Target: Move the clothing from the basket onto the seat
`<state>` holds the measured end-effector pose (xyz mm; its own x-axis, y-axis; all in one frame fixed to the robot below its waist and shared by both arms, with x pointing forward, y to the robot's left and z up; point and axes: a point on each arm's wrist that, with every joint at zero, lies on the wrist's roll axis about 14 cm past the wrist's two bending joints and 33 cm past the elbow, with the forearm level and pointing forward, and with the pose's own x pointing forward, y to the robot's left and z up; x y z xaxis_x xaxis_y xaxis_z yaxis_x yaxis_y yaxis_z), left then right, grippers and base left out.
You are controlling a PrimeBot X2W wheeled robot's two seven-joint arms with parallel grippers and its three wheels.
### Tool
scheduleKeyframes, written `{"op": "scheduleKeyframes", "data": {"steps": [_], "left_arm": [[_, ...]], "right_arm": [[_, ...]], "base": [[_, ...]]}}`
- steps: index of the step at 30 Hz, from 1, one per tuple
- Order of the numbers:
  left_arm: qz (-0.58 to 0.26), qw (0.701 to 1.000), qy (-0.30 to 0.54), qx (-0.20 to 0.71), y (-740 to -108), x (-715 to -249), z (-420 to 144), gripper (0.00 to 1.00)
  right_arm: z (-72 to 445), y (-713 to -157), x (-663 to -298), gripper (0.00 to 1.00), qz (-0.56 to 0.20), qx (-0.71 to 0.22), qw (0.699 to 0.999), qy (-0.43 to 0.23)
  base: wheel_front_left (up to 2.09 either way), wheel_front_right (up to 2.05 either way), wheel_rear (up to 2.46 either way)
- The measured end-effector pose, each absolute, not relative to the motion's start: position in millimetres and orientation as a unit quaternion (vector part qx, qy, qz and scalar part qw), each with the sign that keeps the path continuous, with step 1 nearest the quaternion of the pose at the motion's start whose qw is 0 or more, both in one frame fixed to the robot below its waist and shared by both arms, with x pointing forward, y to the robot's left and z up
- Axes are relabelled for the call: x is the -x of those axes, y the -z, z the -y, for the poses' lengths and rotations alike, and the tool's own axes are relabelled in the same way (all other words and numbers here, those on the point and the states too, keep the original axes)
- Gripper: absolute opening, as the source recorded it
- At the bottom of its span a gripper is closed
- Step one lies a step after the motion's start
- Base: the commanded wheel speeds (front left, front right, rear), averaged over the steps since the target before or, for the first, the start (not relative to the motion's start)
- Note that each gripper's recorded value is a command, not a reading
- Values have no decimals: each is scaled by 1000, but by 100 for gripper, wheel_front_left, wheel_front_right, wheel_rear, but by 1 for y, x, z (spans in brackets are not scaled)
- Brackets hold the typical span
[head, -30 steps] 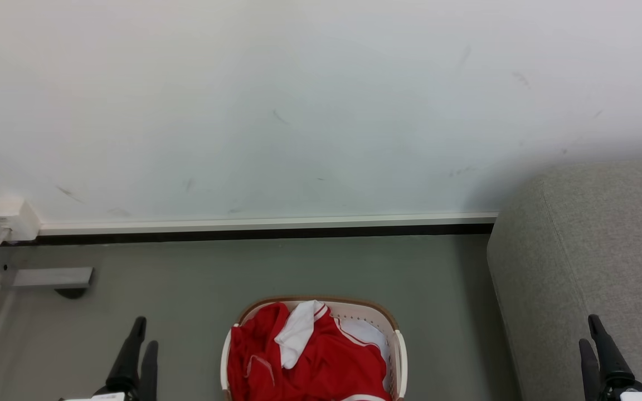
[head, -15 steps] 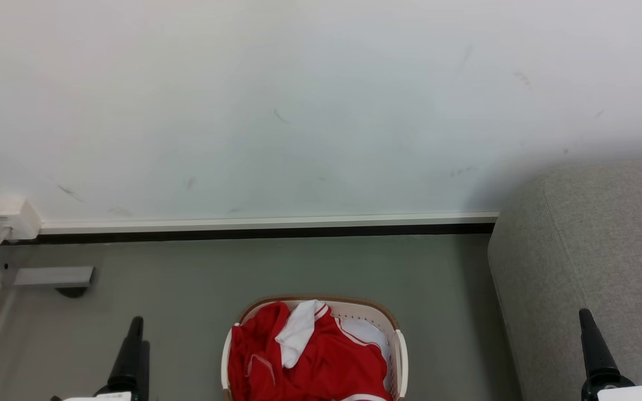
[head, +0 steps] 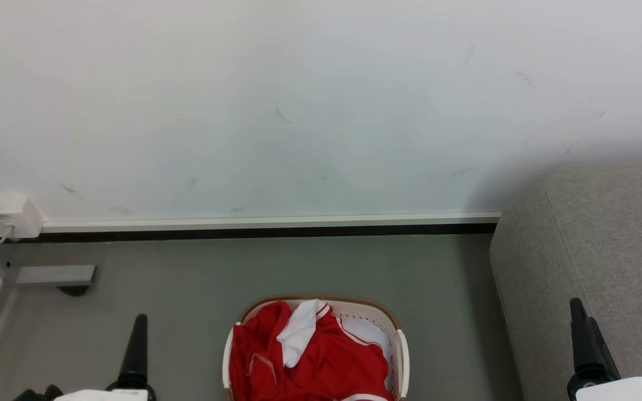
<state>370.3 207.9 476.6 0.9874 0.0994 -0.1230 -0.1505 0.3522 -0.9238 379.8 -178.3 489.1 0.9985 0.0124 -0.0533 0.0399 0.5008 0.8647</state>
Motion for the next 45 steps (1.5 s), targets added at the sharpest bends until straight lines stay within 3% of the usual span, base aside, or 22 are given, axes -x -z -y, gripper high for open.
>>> {"op": "scheduleKeyframes", "data": {"steps": [11,22,45], "left_arm": [[-22,882,-69,466,-483,-371,-203,100],[-13,922,-63,383,-490,-370,-201,100],[15,967,-59,249,-502,-366,-203,100]], "right_arm": [[171,-491,-381,100,-25,-415,910,-6],[164,-491,-381,100,-23,-342,939,-21],[141,-492,-380,100,-16,-225,972,-63]], "base": [[0,0,0],[0,0,0],[0,0,0]]}}
